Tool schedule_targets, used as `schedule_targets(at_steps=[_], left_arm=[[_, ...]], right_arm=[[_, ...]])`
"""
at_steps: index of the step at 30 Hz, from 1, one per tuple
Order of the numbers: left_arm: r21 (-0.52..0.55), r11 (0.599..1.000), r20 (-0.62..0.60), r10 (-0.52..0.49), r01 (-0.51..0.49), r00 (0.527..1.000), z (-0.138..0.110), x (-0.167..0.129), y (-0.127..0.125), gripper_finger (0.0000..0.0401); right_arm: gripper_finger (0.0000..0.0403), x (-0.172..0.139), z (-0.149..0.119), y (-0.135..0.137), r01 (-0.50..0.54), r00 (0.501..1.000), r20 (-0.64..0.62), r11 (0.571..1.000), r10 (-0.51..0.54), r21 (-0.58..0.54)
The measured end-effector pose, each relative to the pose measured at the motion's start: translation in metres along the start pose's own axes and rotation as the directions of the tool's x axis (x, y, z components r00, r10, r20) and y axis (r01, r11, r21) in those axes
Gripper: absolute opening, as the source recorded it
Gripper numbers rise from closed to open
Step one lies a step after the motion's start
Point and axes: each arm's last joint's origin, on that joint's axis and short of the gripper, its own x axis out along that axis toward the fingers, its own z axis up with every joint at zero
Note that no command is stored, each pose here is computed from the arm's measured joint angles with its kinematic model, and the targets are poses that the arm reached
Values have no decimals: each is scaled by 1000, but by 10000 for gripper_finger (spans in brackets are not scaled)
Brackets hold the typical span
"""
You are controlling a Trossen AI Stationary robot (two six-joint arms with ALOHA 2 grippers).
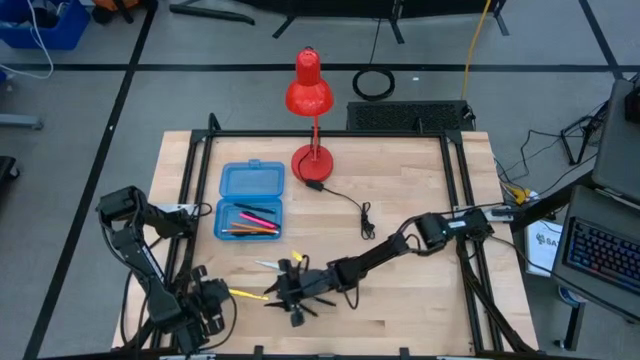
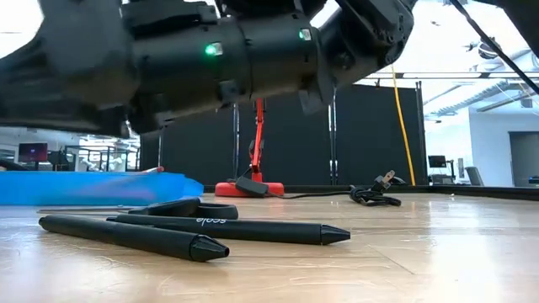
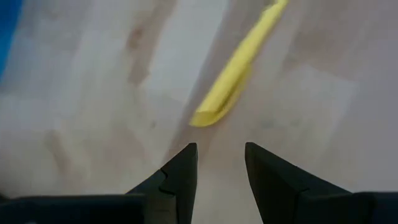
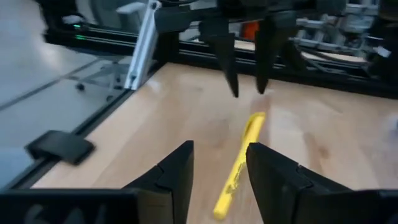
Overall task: Pick & place school supplies into a supply box
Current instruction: Put the yellow pen into the blue supply box
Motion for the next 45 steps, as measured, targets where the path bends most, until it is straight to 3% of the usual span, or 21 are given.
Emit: schedule_targets(at_steps=[15,23,38,45], left_arm=[[10,999,0,47,-47,999,-3,14,10,140],[15,1000,24,27,-27,999,-2,14,8,140],[25,999,34,38,-39,999,12,18,9,140],[29,1000,25,12,-12,1000,14,20,6,140]], right_arm=[[144,17,-30,7,-4,1000,-21,1000,5,25],[147,20,-27,6,45,998,-40,999,-44,22],[164,31,-35,7,17,996,-94,999,-14,37],[164,33,-35,5,59,992,-117,998,-55,25]])
